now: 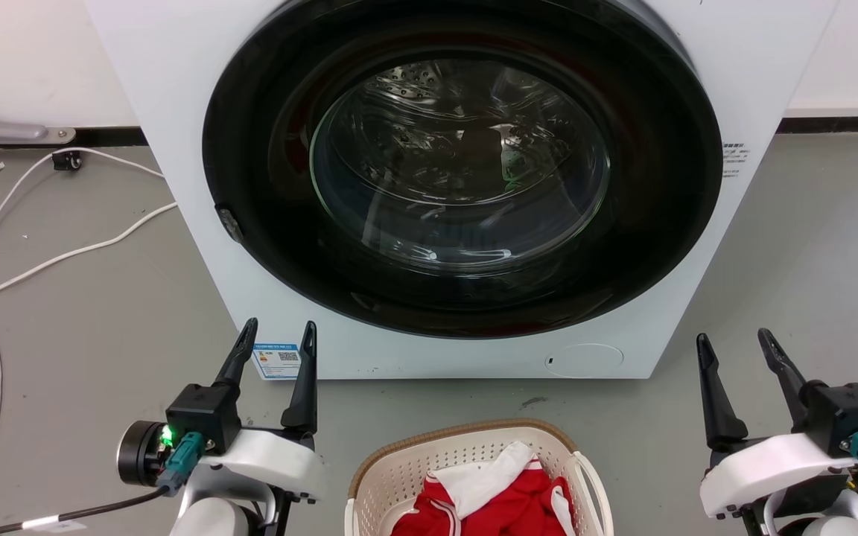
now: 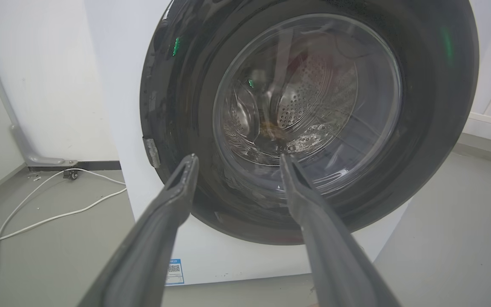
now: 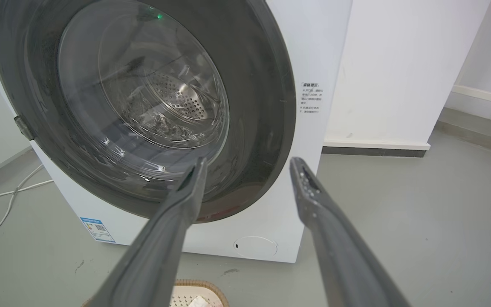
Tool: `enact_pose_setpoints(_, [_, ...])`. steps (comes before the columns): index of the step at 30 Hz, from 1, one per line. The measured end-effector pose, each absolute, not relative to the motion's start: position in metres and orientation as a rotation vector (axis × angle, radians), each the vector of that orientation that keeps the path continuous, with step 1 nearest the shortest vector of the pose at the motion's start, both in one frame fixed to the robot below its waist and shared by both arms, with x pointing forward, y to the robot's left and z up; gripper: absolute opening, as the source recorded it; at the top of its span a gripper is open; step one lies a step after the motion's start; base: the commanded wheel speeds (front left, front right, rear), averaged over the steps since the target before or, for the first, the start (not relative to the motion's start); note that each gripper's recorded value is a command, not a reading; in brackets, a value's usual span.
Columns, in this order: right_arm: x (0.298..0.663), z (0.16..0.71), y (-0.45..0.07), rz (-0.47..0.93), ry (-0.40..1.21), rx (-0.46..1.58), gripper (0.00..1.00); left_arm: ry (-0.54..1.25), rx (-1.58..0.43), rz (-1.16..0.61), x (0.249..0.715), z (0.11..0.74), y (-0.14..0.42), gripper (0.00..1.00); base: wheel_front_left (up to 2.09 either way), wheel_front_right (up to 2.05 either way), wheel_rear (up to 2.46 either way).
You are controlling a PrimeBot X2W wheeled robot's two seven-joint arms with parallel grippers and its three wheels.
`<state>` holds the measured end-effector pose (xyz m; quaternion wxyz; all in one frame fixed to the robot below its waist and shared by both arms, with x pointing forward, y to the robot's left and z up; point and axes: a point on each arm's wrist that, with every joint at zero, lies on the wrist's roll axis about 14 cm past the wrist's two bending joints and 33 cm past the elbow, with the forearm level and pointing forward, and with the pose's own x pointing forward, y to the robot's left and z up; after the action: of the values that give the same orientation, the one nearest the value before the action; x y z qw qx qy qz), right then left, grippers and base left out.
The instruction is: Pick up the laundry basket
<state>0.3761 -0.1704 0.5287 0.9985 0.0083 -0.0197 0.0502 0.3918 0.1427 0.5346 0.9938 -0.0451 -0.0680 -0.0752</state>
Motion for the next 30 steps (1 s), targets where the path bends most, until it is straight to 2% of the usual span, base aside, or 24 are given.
enact_pose_setpoints(30, [0.3745,0.5220,-0.1740,0.092,-0.037,-0.034,1.00,-0.137,-0.059,-0.172,0.3930,0.5289,0.1386,1.00,0.00,0.00,0.00])
